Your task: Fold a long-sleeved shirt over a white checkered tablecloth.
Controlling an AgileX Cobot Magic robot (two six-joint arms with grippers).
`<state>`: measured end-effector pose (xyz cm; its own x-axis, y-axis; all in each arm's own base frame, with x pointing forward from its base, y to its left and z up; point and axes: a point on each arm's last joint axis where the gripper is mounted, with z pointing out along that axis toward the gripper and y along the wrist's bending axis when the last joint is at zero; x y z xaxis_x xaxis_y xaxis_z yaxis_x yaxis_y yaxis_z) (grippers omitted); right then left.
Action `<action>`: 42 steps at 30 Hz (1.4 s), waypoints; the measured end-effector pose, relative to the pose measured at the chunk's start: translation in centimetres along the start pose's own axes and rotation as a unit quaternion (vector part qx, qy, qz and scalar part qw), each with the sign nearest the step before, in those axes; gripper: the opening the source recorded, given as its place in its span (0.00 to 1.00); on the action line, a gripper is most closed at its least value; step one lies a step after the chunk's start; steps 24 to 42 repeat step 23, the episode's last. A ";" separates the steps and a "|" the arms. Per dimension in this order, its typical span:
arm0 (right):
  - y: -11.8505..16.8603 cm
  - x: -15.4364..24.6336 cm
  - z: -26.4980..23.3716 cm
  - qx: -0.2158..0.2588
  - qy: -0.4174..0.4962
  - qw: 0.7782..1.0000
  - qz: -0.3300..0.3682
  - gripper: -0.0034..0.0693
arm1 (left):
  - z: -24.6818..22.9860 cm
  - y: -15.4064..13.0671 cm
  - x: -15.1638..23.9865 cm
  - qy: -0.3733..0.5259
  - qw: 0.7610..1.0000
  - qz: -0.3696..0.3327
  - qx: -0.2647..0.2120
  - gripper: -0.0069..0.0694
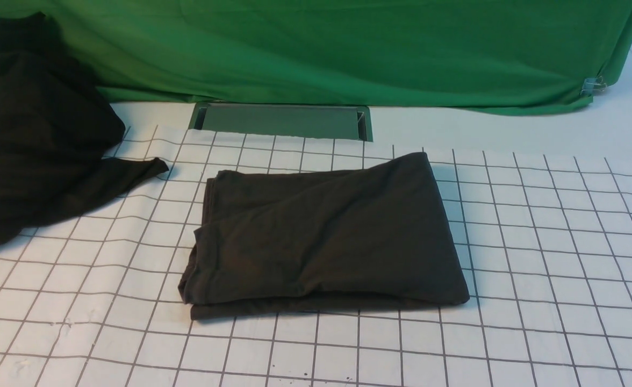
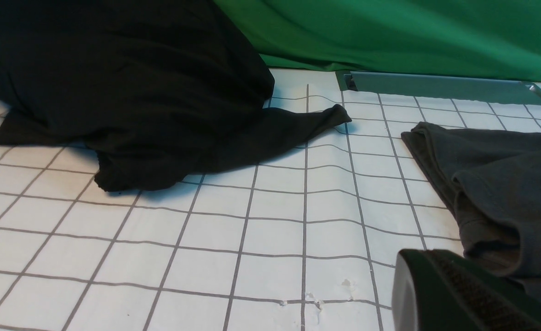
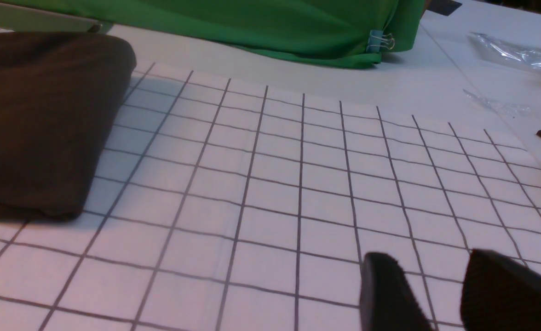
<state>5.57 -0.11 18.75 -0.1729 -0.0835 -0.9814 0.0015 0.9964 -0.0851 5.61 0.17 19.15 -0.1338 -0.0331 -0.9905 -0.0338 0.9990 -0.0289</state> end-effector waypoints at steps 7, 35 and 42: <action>0.0 0.0 0.0 0.000 0.000 1.000 0.000 0.38 | 0.0 0.0 0.0 0.000 1.000 -0.002 0.000 0.09; 0.0 0.0 0.0 0.000 0.000 1.000 0.000 0.38 | 0.0 0.0 0.0 0.000 1.000 -0.008 0.000 0.09; 0.0 0.0 0.0 0.000 0.000 1.000 0.000 0.38 | 0.0 0.0 0.0 0.000 1.000 -0.008 0.000 0.09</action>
